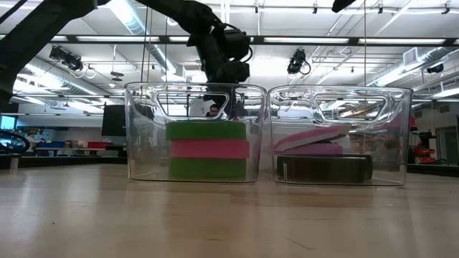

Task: Pick and place Stapler, Stapler remover, tape
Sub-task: Put the black staple remover into the white bin, then return to Home Position

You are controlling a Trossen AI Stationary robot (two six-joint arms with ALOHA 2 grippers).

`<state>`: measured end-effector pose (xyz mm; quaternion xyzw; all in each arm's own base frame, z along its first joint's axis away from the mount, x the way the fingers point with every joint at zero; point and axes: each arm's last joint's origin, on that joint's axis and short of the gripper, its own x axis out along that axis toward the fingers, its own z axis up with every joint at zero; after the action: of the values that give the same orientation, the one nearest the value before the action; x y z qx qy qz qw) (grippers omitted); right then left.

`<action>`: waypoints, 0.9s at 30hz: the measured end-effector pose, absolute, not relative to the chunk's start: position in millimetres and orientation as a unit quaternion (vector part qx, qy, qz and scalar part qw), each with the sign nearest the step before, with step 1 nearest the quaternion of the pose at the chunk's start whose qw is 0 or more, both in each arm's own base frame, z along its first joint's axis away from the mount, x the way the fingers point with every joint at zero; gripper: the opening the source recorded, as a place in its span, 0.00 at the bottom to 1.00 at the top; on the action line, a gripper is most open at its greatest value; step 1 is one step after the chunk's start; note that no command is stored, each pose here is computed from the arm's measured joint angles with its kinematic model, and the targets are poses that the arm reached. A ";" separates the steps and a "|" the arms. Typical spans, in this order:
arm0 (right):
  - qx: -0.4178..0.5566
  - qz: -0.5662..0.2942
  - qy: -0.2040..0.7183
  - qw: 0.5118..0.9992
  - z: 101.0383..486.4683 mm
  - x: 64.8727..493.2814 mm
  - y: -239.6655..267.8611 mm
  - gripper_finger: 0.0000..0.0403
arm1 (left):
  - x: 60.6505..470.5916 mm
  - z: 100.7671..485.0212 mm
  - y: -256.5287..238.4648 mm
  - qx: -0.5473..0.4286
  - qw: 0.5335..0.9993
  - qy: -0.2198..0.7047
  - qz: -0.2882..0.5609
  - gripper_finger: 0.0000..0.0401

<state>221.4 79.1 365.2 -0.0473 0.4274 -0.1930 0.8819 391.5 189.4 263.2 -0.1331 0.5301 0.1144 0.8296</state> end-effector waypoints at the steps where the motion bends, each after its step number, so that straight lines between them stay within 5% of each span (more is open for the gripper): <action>1: -0.046 -0.193 0.426 0.883 365.3 221.7 79.2 0.24 | 391.8 259.9 189.2 -0.132 0.831 0.530 0.110 0.10; 11: -0.051 -0.205 0.413 0.886 366.4 222.8 78.8 0.24 | 396.6 253.3 190.0 -0.120 0.845 0.510 0.111 0.11; 19: -0.051 -0.205 0.414 0.886 366.2 222.8 78.8 0.24 | 397.5 253.3 188.5 -0.125 0.842 0.510 0.126 0.37; 27: -0.051 -0.205 0.414 0.885 366.1 222.8 78.8 0.24 | 389.1 259.8 183.2 -0.145 0.829 0.527 0.119 0.43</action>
<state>222.8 78.8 366.1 -0.0514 0.4137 -0.2053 0.8855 389.1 183.2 259.8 -0.1454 0.5273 0.1193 0.8286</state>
